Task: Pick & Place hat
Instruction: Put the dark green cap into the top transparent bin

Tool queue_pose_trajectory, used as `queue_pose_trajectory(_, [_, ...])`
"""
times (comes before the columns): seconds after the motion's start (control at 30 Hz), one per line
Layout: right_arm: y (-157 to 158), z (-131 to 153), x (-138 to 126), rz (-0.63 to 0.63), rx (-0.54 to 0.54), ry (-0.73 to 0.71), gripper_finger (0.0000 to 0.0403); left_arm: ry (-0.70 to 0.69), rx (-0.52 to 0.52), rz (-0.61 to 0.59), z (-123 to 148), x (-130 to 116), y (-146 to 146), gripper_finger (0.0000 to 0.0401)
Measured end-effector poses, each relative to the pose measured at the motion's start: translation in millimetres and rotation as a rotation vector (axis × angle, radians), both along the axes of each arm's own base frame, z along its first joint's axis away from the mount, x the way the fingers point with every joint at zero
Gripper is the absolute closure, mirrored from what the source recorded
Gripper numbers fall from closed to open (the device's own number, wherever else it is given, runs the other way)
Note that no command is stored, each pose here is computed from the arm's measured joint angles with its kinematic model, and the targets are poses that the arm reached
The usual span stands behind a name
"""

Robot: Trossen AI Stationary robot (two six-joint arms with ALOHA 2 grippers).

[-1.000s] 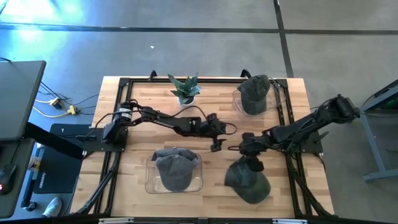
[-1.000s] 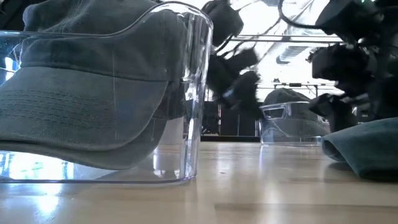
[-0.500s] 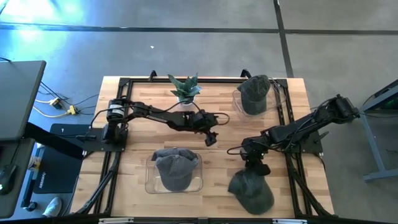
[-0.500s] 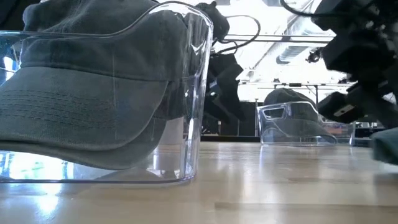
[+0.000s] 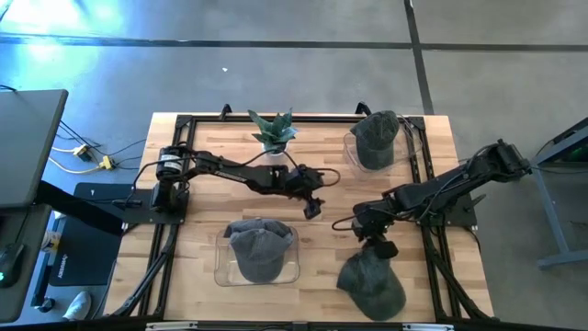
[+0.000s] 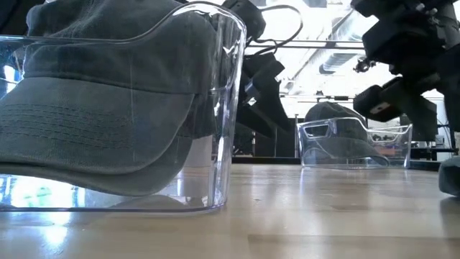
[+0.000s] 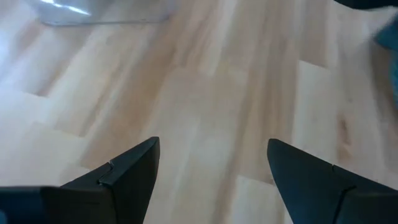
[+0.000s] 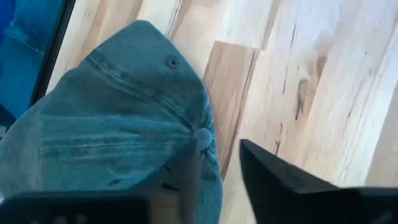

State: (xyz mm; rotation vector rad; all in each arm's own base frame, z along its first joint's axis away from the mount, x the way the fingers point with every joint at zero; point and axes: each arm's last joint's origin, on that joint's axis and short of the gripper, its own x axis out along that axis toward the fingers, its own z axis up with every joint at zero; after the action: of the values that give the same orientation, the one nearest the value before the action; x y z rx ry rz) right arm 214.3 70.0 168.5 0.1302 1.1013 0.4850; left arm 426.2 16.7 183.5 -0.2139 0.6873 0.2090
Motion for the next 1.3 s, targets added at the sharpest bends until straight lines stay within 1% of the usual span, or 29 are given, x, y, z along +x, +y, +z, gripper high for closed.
queue_pose_trajectory(0.1, [-1, -1, 0, -0.030, 0.008, 0.024, 0.0237, -0.001, -0.017, -0.022, 0, 0, -1, 0.0110])
queue_pose_trajectory(0.17, [-1, -4, 1, -0.079, 0.025, 0.063, 0.0200, -0.002, -0.022, -0.016, 0, 0, -1, 0.0110])
queue_pose_trajectory(0.27, [-3, -15, 1, -0.165, 0.060, 0.193, 0.0156, -0.002, -0.031, -0.008, 0, 0, -1, 0.0110])
queue_pose_trajectory(0.37, [0, -28, 0, -0.183, 0.040, 0.293, 0.0136, -0.002, -0.032, -0.007, 0, 0, -1, 0.0110])
queue_pose_trajectory(0.47, [6, -35, 0, -0.151, 0.044, 0.327, 0.0136, -0.002, -0.032, -0.007, 0, 0, -1, 0.0110])
queue_pose_trajectory(0.6, [10, -35, -2, -0.133, 0.055, 0.341, 0.0165, -0.002, -0.037, -0.002, -1, 0, -1, 0.0110])
queue_pose_trajectory(0.7, [12, -33, -5, -0.124, 0.103, 0.382, 0.0207, -0.007, -0.075, 0.031, -1, 0, -1, 0.0110])
queue_pose_trajectory(0.77, [13, -33, -5, -0.106, 0.142, 0.392, 0.0244, -0.009, -0.093, 0.045, -1, 0, -1, 0.0110])
queue_pose_trajectory(0.87, [14, -32, -6, -0.079, 0.172, 0.401, 0.0309, -0.009, -0.094, 0.045, -1, 0, -1, 0.0110])
queue_pose_trajectory(0.97, [15, -30, -6, -0.024, 0.194, 0.380, 0.0379, -0.011, -0.067, 0.023, 0, 0, -1, 0.0110])
queue_pose_trajectory(1.0, [15, -28, -6, 0.000, 0.206, 0.362, 0.0390, -0.012, -0.052, 0.009, 0, 1, -1, 0.0110])
queue_pose_trajectory(1.07, [15, -21, -7, 0.032, 0.217, 0.313, 0.0388, -0.019, -0.040, -0.003, 1, 1, -4, 0.0110])
queue_pose_trajectory(1.17, [14, -4, -9, 0.047, 0.237, 0.206, 0.0375, -0.060, -0.071, -0.051, 4, 4, -6, 0.0110])
queue_pose_trajectory(1.23, [13, 11, -12, 0.056, 0.262, 0.123, 0.0381, -0.106, -0.085, -0.086, 7, 7, -7, 0.0110])
queue_pose_trajectory(1.3, [11, 26, -17, 0.068, 0.283, 0.032, 0.0394, -0.153, -0.093, -0.145, 11, 9, -10, 0.0110])
